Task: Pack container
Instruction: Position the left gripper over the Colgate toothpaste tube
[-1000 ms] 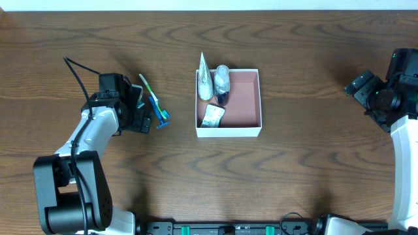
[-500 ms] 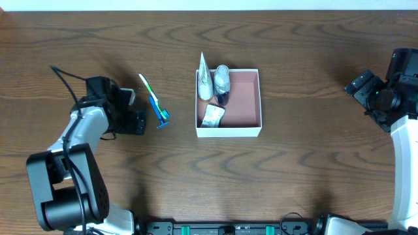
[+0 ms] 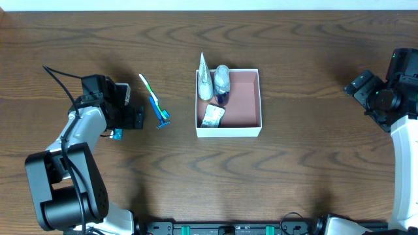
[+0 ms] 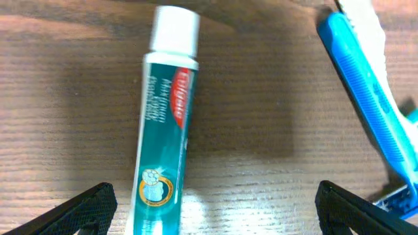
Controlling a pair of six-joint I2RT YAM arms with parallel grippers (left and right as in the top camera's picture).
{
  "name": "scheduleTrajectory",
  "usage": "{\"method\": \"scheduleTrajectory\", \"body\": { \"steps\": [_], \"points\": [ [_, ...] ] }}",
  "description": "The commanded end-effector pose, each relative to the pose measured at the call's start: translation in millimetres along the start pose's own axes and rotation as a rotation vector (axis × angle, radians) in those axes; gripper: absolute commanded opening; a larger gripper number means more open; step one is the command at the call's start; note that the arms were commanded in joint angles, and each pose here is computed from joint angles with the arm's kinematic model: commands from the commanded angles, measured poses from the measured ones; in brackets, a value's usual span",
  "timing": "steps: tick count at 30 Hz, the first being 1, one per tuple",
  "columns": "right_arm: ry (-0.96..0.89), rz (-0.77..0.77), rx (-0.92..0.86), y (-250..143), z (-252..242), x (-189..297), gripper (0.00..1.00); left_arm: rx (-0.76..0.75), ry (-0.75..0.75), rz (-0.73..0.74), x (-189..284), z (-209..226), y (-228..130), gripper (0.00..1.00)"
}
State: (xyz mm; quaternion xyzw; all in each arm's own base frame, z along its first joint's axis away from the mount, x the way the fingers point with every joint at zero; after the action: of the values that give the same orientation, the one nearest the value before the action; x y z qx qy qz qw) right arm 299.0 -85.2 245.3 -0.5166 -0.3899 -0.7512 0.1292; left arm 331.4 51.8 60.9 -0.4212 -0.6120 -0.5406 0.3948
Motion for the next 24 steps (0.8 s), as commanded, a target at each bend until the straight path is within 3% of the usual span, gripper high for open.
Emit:
{"method": "scheduleTrajectory", "body": {
  "steps": [1, 3, 7, 8, 21, 23, 24],
  "points": [
    [0.004, -0.011, -0.022, 4.1, 0.2, 3.0, 0.99, 0.074, -0.035, -0.008, 0.2, -4.0, 4.1, 0.98],
    [0.004, -0.011, -0.022, 4.1, 0.2, 3.0, 0.99, 0.074, -0.057, -0.008, 0.3, -6.6, 4.0, 0.97],
    [0.004, -0.011, -0.022, 4.1, 0.2, 3.0, 0.99, 0.072, -0.07, -0.019, 0.4, -8.1, 6.0, 0.53],
    [0.004, -0.011, -0.022, 4.1, 0.2, 3.0, 0.99, 0.071, -0.07, -0.02, 0.4, -8.0, 6.3, 0.48],
    [0.004, -0.011, -0.022, 4.1, 0.2, 3.0, 0.99, 0.083, -0.06, -0.011, -1.9, -6.9, 2.4, 0.47],
    [0.004, -0.011, -0.022, 4.1, 0.2, 3.0, 0.99, 0.119, -0.03, -0.009, -3.2, -3.0, 2.2, 0.48],
    [0.004, -0.011, -0.022, 4.0, 0.1, 3.0, 0.99, 0.121, -0.024, -0.017, -3.8, -2.1, 3.8, 0.53]
  ]
}}
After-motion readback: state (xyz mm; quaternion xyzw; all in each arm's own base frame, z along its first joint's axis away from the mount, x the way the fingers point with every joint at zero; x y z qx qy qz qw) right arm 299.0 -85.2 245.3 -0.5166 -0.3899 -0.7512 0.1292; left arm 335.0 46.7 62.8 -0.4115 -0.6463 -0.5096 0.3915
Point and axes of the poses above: each gripper's point midway between its finger pads, its own x axis back along the fingers, its own z axis along the line the jaws close on, y = z × x, the point moved 5 cm from there along x, back along the fingers, and after that the axes turned 4 degrees about x, right-handed, at the moved point
